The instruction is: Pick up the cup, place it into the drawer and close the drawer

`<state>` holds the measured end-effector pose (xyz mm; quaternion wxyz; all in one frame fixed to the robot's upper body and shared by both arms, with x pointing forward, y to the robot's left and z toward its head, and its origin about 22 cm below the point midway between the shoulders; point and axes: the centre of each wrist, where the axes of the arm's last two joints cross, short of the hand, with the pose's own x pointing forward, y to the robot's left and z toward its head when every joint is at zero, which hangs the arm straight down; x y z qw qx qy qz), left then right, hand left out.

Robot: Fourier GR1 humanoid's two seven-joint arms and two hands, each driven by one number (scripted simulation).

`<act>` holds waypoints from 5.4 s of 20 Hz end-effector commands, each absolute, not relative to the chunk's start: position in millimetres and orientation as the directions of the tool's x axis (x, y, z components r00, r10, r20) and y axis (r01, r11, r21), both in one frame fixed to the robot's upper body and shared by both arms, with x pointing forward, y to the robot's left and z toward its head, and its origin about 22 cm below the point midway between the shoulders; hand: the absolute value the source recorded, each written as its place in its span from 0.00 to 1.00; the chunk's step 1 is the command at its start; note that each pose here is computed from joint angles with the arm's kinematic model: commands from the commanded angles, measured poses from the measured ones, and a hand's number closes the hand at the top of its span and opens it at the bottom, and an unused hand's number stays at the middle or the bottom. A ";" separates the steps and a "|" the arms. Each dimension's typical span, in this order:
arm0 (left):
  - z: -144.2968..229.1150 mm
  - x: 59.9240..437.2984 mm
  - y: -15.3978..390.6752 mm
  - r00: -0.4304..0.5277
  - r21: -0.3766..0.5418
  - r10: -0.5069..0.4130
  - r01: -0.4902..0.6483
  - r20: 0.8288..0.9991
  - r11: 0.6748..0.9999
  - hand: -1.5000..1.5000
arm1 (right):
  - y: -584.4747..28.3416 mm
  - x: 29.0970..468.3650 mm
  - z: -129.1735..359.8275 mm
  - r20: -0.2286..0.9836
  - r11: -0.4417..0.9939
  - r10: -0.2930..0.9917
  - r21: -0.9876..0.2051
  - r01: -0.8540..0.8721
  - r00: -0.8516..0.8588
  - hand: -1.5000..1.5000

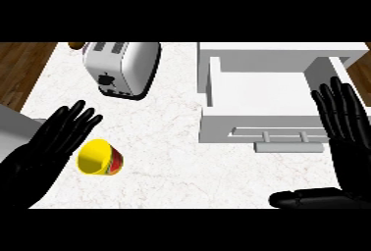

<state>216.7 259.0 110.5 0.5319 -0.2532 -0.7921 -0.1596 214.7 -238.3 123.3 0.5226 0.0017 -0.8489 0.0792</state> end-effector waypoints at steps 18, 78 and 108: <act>4.6 293.1 374.5 -0.028 -0.111 0.172 0.661 0.985 0.742 0.00 | -250.6 273.6 135.7 0.904 0.975 0.070 -0.152 -0.164 -0.421 0.00; -114.1 296.1 302.9 -0.319 -0.073 0.286 0.544 0.903 0.836 1.00 | -266.3 280.1 158.1 0.899 0.974 0.079 -0.162 -0.160 -0.430 0.00; 129.4 410.2 99.9 -0.538 -0.011 0.149 0.252 0.830 0.968 1.00 | -269.1 264.7 153.8 0.903 0.977 0.117 -0.179 -0.116 -0.413 0.00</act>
